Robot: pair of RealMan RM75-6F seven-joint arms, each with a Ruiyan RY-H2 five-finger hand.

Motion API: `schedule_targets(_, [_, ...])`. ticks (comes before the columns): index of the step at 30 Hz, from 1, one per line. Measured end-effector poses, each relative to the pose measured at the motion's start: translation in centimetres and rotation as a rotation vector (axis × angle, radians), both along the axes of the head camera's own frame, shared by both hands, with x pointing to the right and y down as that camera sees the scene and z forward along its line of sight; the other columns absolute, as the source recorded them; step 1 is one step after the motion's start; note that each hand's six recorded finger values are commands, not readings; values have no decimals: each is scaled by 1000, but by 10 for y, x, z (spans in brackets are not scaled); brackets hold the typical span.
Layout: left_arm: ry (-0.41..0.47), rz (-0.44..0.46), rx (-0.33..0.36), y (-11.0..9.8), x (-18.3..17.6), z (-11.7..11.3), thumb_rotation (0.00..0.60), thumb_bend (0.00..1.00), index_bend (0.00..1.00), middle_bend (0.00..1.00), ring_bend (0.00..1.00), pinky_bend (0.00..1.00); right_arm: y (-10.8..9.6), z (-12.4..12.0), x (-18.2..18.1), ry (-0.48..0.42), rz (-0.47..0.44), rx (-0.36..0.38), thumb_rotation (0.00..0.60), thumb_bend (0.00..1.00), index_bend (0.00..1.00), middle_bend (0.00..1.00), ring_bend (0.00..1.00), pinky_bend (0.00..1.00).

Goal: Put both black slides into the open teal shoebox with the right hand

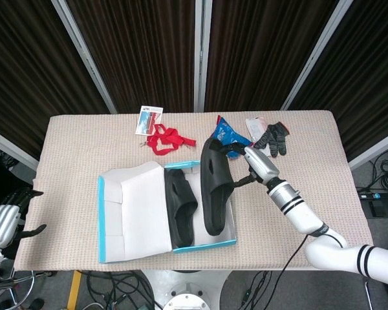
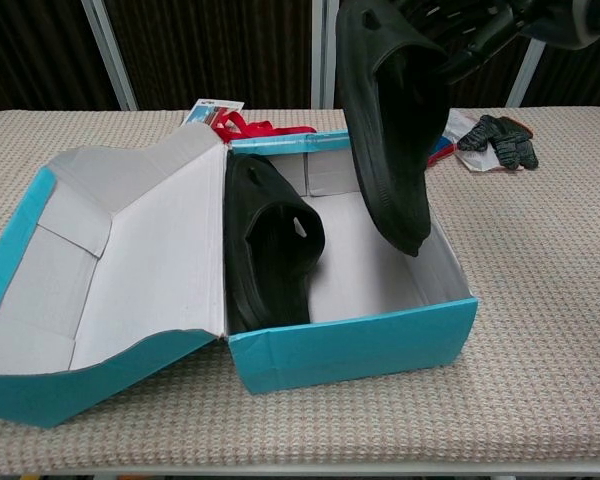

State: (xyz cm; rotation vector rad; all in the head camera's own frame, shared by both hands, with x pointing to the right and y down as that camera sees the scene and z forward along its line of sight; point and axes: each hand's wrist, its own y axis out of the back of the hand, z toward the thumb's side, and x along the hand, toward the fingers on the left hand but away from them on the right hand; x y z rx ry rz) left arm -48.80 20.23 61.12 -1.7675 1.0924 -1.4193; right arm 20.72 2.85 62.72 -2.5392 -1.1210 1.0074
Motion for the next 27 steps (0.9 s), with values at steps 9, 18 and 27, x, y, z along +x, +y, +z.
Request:
schedule_targets(9, [2, -3, 4, 0, -2, 0, 600, 145, 239, 235, 129, 197, 10, 30, -11, -81, -20, -116, 600, 68, 448, 428, 150, 187])
schedule_targets(18, [-3, 1, 16, 0, -2, -3, 600, 145, 238, 235, 129, 197, 17, 56, -20, -89, -48, -187, 600, 68, 448, 428, 150, 188])
schedule_targets(27, [-6, -1, 20, 1, -5, -2, 600, 145, 238, 235, 129, 196, 14, 69, -22, -55, -72, -187, 600, 71, 448, 428, 150, 189])
